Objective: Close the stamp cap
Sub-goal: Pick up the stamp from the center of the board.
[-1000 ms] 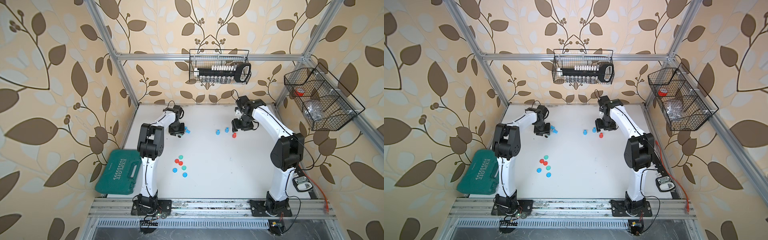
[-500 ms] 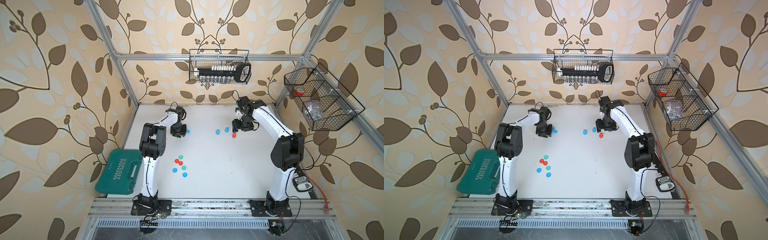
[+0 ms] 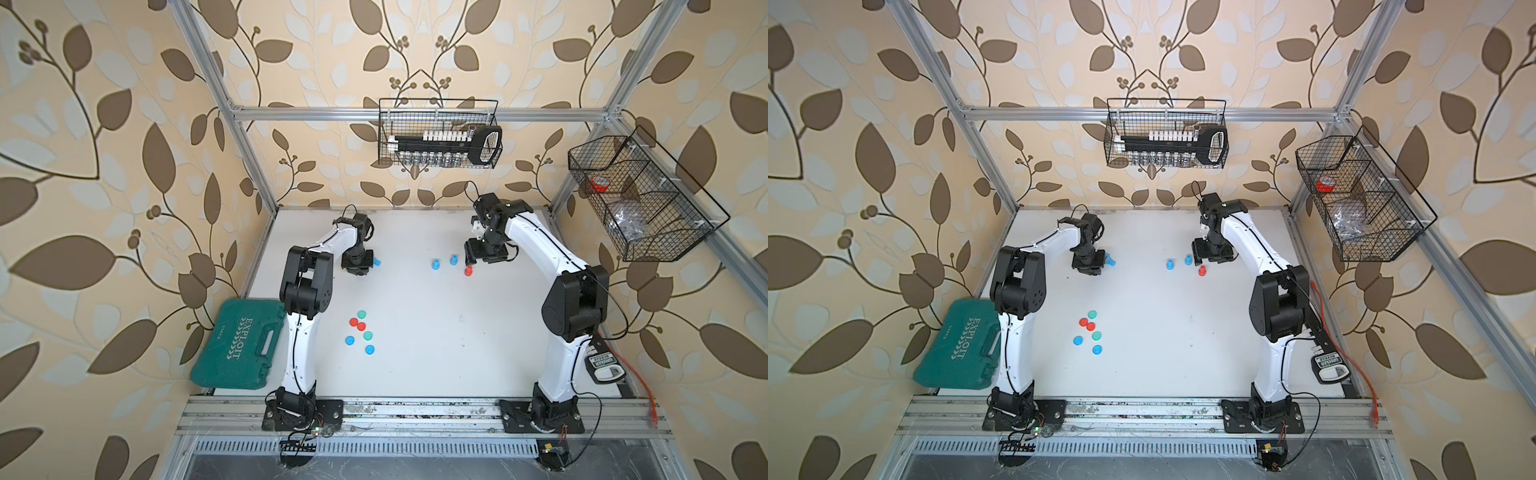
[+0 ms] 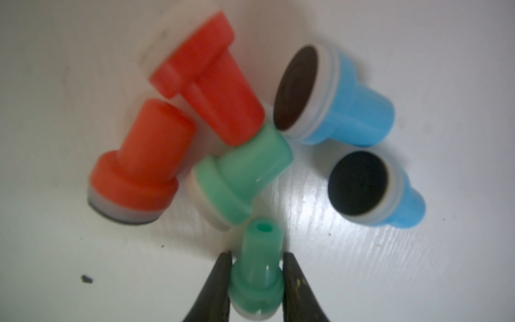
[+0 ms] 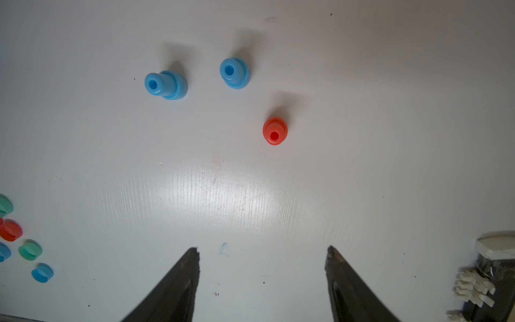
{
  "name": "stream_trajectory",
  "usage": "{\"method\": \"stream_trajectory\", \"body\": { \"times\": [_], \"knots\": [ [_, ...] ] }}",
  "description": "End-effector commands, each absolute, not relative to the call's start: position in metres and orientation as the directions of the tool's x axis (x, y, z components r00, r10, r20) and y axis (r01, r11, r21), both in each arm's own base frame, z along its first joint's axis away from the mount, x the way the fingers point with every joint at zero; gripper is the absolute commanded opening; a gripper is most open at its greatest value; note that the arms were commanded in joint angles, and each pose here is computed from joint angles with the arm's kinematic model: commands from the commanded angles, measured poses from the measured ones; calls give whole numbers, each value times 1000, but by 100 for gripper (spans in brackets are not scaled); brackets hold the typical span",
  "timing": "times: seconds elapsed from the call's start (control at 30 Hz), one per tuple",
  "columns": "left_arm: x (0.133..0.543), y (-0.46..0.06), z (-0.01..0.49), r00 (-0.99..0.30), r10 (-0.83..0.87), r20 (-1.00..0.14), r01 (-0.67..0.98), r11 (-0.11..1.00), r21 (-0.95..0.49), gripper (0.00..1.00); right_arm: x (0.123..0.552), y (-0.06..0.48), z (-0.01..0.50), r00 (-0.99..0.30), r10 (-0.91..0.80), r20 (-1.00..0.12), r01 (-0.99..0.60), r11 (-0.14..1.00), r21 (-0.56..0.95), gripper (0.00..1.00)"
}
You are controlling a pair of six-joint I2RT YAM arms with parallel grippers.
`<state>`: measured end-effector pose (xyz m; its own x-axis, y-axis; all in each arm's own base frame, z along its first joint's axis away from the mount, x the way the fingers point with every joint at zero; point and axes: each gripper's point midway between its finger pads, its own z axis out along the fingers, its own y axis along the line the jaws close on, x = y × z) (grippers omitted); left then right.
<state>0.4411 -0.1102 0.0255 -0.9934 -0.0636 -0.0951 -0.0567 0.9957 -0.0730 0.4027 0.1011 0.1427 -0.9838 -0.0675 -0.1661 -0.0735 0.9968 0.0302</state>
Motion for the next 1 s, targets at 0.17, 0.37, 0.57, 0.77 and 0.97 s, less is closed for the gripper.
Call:
{"method": "stream_trajectory", "body": {
  "times": [0.17, 0.37, 0.57, 0.77, 0.97],
  "knots": [
    [426, -116, 57, -991, -38, -127, -28, 996, -80, 20, 395, 113, 167, -978, -66, -197, -91, 988, 124, 69],
    [360, -162, 110, -956, 139, -258, 174, 978, -118, 20, 359, 180, 195, -978, -85, -189, -170, 853, 493, 65],
    [271, -200, 155, -891, 271, -365, 364, 906, -216, 22, 310, 237, 202, -977, -185, -108, -208, 690, 693, 62],
    [217, -191, 178, -847, 293, -443, 431, 867, -250, 24, 289, 267, 207, -960, -266, -90, -242, 619, 747, 54],
    [199, -196, 187, -816, 341, -467, 490, 836, -246, 24, 251, 320, 206, -907, -413, -77, -316, 549, 774, 51]
  ]
}}
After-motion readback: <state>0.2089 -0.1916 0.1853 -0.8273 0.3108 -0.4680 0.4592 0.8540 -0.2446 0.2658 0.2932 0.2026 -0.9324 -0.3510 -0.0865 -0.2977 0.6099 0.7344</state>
